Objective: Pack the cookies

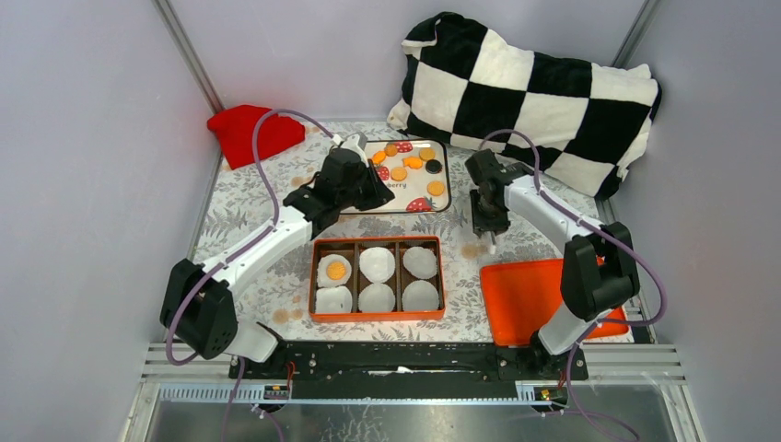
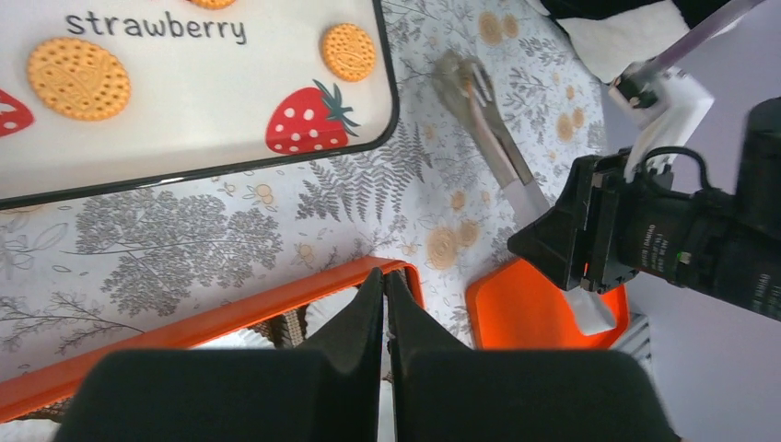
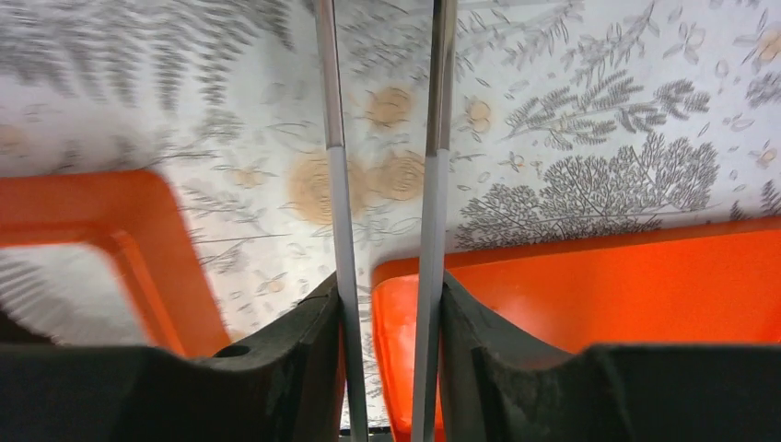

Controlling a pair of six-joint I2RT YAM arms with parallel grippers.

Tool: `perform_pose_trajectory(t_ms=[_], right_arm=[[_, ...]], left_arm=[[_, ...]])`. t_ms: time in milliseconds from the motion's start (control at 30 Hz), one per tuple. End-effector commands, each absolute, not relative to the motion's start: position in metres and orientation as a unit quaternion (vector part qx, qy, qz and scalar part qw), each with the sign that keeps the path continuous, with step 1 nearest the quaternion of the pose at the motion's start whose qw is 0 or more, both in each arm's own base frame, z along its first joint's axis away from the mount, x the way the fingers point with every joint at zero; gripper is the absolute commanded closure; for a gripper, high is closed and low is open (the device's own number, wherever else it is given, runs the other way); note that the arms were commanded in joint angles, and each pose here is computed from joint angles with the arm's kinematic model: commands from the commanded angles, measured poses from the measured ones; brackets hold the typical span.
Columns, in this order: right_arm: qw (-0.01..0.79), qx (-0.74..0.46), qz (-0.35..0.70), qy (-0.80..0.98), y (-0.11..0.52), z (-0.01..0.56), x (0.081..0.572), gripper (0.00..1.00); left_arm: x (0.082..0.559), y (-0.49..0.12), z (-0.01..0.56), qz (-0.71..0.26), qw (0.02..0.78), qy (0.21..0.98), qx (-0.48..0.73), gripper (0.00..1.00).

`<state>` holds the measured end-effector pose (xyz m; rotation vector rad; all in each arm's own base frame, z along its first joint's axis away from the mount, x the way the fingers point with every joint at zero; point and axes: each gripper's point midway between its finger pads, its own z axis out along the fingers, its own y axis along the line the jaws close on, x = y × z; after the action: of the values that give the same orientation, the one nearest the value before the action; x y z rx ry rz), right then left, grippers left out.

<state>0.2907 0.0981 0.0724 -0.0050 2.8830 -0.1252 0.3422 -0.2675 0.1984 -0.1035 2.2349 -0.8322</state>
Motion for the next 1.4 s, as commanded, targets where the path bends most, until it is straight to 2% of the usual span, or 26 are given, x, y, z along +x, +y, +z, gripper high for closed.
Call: perform_pose_trajectory(t_ms=[0, 100, 267, 467, 533, 800, 1167, 1367], right_arm=[[0.160, -0.048, -0.057, 0.984, 0.112, 0.121, 0.290, 0.56], [0.176, -0.061, -0.060, 0.981, 0.121, 0.132, 0.295, 0.55], [0.226, -0.081, -0.034, 0.970, 0.147, 0.163, 0.308, 0.58], [0.263, -0.123, 0.001, 0.957, 0.192, 0.189, 0.322, 0.58], [0.259, -0.136, 0.008, 0.956, 0.206, 0.186, 0.325, 0.58], [0.218, -0.185, 0.053, 0.957, 0.265, 0.150, 0.335, 0.54], [0.201, -0.186, 0.031, 0.961, 0.276, 0.104, 0.355, 0.47], [0.202, -0.184, 0.015, 0.962, 0.284, 0.090, 0.373, 0.47]], left_arm=[[0.332, -0.274, 0.212, -0.365, 0.354, 0.861, -0.035, 0.94], [0.329, -0.264, 0.215, -0.351, 0.363, 0.862, -0.047, 0.94], [0.330, -0.200, 0.237, -0.247, 0.439, 0.857, -0.109, 0.92], [0.313, -0.147, 0.276, -0.217, 0.504, 0.822, -0.152, 0.78], [0.308, -0.143, 0.279, -0.217, 0.508, 0.820, -0.152, 0.75], [0.306, -0.140, 0.262, -0.198, 0.491, 0.835, -0.154, 0.74], [0.304, -0.130, 0.268, -0.187, 0.503, 0.828, -0.163, 0.72], [0.303, -0.129, 0.270, -0.189, 0.504, 0.827, -0.164, 0.72]])
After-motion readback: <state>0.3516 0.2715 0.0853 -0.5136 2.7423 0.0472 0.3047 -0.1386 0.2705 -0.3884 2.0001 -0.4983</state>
